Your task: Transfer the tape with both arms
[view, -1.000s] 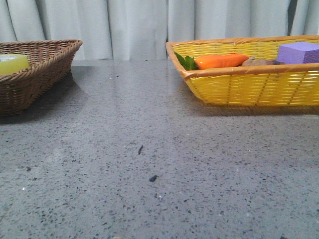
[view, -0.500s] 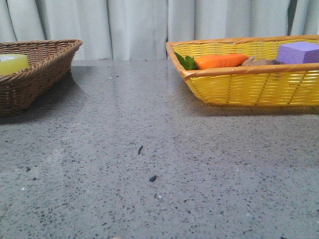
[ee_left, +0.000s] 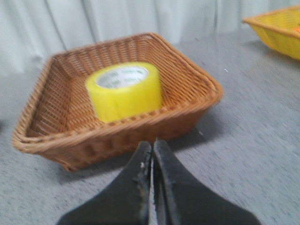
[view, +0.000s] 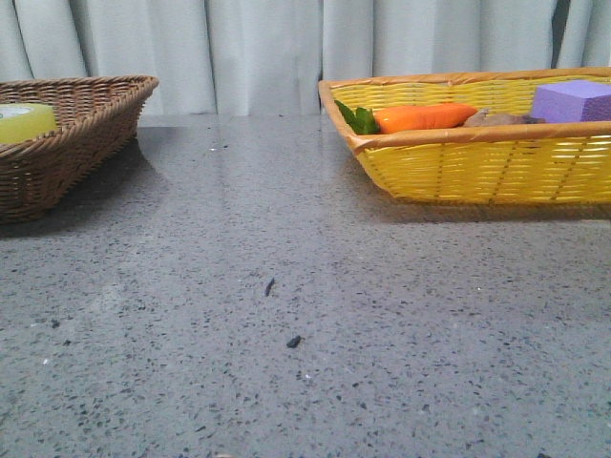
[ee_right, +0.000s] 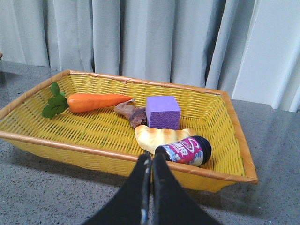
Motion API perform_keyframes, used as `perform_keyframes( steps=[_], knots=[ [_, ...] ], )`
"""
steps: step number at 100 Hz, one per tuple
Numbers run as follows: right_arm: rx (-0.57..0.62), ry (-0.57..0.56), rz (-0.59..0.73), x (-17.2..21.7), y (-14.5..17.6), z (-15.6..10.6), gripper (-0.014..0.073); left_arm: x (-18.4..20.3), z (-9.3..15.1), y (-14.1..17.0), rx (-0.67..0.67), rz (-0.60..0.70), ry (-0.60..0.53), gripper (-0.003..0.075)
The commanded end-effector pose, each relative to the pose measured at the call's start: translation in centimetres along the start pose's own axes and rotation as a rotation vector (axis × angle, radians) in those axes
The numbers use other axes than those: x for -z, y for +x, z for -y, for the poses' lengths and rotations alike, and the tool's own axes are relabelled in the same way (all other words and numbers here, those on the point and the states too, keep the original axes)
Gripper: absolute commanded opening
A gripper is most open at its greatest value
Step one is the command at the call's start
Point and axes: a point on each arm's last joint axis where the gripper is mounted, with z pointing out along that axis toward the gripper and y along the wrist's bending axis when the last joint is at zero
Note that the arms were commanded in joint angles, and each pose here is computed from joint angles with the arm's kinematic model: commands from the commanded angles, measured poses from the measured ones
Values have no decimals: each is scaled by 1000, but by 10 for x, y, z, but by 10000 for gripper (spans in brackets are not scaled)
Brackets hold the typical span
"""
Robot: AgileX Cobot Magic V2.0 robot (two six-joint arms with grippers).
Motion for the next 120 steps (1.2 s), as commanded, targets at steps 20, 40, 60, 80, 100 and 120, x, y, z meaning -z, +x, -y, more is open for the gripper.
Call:
perform_keyframes(
  steps=[20,40,60,80,100,120],
  knots=[
    [12,13,94,6,-10,4,-66,-1,-8,6,89,310,-164,-20],
    [12,14,93,6,-10,5,-66,-12,-6,39,147,164,-153,-20],
    [12,14,93,6,-10,5,-66,-13,-4,52,169,24,-145,-20],
    [12,14,93,6,-10,5,-66,-13,-3,60,232,-56,-142,-20],
    [12,14,93,6,-10,5,-66,-13,-3,60,232,-56,-142,-20],
    [12,14,93,6,-10,5,-66,-13,-3,60,232,-56,-142,-20]
  ],
)
